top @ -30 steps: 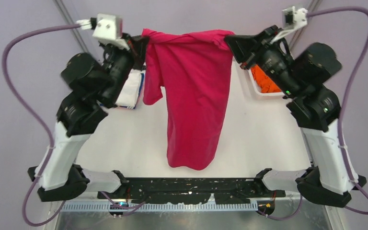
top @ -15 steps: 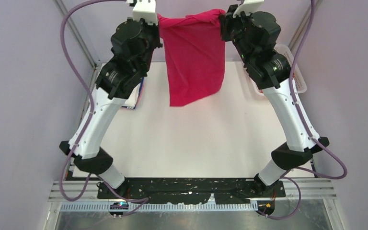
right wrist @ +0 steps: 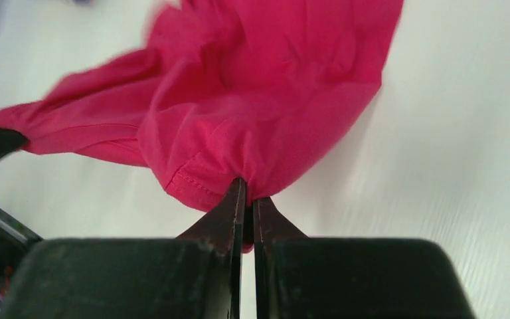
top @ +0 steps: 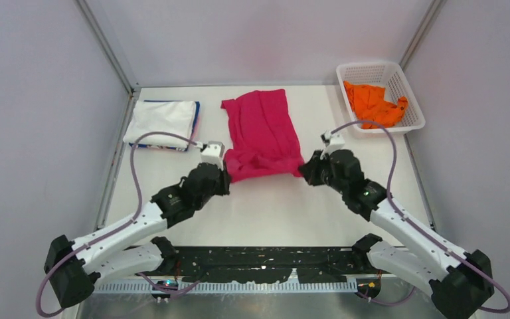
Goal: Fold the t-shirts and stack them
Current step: Flatten out the tshirt
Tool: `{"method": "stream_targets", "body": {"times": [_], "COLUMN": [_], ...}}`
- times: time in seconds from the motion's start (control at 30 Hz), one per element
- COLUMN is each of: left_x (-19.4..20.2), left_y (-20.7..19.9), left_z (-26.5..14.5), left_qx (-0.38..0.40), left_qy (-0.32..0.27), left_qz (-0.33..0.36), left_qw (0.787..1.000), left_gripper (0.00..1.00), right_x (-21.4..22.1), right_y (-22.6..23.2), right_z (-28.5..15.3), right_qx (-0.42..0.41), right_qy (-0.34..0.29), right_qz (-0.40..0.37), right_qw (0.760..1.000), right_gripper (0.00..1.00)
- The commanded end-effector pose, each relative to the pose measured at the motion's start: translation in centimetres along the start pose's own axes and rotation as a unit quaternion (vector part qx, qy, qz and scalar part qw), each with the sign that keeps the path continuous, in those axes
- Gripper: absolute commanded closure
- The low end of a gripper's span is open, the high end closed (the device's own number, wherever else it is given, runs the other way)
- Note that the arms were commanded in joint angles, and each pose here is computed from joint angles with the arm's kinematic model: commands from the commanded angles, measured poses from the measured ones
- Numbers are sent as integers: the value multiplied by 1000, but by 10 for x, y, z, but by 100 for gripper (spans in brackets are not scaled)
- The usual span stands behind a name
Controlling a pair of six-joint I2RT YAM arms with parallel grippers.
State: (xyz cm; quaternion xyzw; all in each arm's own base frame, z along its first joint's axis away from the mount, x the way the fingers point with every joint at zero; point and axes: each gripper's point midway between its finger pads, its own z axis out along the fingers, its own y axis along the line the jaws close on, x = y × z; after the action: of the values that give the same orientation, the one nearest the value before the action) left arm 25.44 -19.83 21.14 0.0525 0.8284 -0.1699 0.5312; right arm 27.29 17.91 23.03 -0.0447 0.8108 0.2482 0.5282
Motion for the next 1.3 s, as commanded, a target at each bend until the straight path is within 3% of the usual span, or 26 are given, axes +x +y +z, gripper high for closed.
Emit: {"method": "stream_targets", "body": {"times": [0.0, 0.03, 0.1, 0.13, 0.17, 0.2, 0.23, 0.27, 0.37, 0.57, 0.67, 0.83, 1.07, 1.27], "left_x": [81, 98, 119, 122, 122, 119, 112, 105, 71, 31, 0, -20, 3, 53], "left_y": [-26, -34, -40, -42, -43, -43, -43, -43, -40, -22, -11, -5, -15, -20], "left_z": [-1, -5, -11, -14, -17, -19, -21, -23, -22, 28, 72, 152, 230, 231], "left_qx": [65, 95, 124, 137, 145, 147, 147, 147, 127, 92, 85, 97, 118, 141], "left_qy": [89, 109, 130, 134, 134, 131, 124, 115, 76, 76, 75, 124, 184, 257], "left_qz": [-99, -80, -69, -68, -66, -66, -64, -58, -38, -56, -80, -97, -107, -138], "left_qw": [989, 986, 981, 979, 978, 978, 979, 981, 988, 991, 990, 983, 970, 946], "left_gripper": [77, 64, 30, 7, 1, 1, 0, 0, 0, 1, 0, 0, 0, 0], "right_x": [99, 119, 135, 139, 138, 135, 130, 123, 97, 72, 84, 123, 181, 200], "right_y": [-6, -11, -18, -21, -25, -27, -33, -33, -41, 2, 23, 40, 15, -21], "right_z": [3, 0, -5, -9, -10, -13, -14, -19, -25, -18, -6, 25, 54, 62], "right_qx": [-31, -28, -20, -12, -1, 8, 27, 33, 65, -46, -98, -129, -45, 34], "right_qy": [101, 126, 144, 151, 149, 150, 142, 142, 108, 80, 112, 174, 244, 259], "right_qz": [107, 111, 108, 108, 107, 104, 96, 91, 71, 80, 87, 99, 117, 136], "right_qw": [989, 985, 983, 983, 983, 983, 985, 985, 989, 993, 985, 971, 962, 956], "right_gripper": [91, 89, 76, 61, 44, 30, 9, 2, 4, 4, 5, 5, 5, 5]}}
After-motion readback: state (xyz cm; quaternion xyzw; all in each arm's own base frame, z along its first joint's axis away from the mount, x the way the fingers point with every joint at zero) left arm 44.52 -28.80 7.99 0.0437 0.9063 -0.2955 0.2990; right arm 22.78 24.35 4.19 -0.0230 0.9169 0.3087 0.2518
